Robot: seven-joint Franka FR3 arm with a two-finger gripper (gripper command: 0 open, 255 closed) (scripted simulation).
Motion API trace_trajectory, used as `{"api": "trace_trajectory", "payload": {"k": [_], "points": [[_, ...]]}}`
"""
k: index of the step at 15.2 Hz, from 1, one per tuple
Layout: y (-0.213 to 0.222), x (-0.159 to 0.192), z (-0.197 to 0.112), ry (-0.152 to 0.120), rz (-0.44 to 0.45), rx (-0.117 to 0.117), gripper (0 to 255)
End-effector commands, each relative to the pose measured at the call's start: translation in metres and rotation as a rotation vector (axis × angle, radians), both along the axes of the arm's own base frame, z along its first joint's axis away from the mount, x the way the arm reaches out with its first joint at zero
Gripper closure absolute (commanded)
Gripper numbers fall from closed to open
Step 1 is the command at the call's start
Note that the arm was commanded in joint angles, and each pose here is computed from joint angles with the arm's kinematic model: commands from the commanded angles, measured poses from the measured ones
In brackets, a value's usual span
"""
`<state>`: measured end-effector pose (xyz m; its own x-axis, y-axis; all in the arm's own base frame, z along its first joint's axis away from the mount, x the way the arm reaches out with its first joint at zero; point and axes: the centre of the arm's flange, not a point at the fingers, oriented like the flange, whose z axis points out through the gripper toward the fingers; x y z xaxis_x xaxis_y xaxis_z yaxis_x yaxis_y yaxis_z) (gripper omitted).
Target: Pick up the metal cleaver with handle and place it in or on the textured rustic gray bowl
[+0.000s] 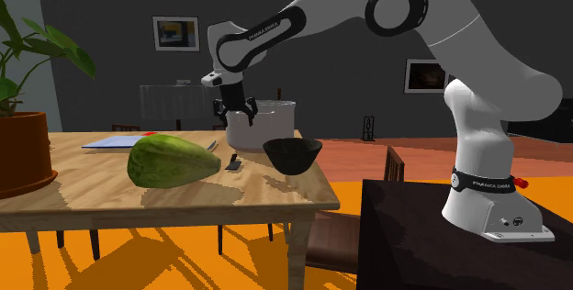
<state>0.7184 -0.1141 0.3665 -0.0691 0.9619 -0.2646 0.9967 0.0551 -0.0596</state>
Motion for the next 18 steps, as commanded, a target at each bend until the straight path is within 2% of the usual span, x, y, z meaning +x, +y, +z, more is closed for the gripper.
{"api": "trace_trajectory", "payload": {"k": [1,10,11,12,18], "points": [[-0.015,-0.004,-0.007,0.027,-0.016,-0.009,255],[-0.015,-0.004,0.041,0.027,-0.016,-0.009,255],[-0.013,-0.003,0.035,0.028,-0.012,-0.006,255],[-0.013,-0.003,0.035,0.028,-0.012,-0.006,0],[-0.013,0.0,-0.036,0.004,0.066,0.14,0]]}}
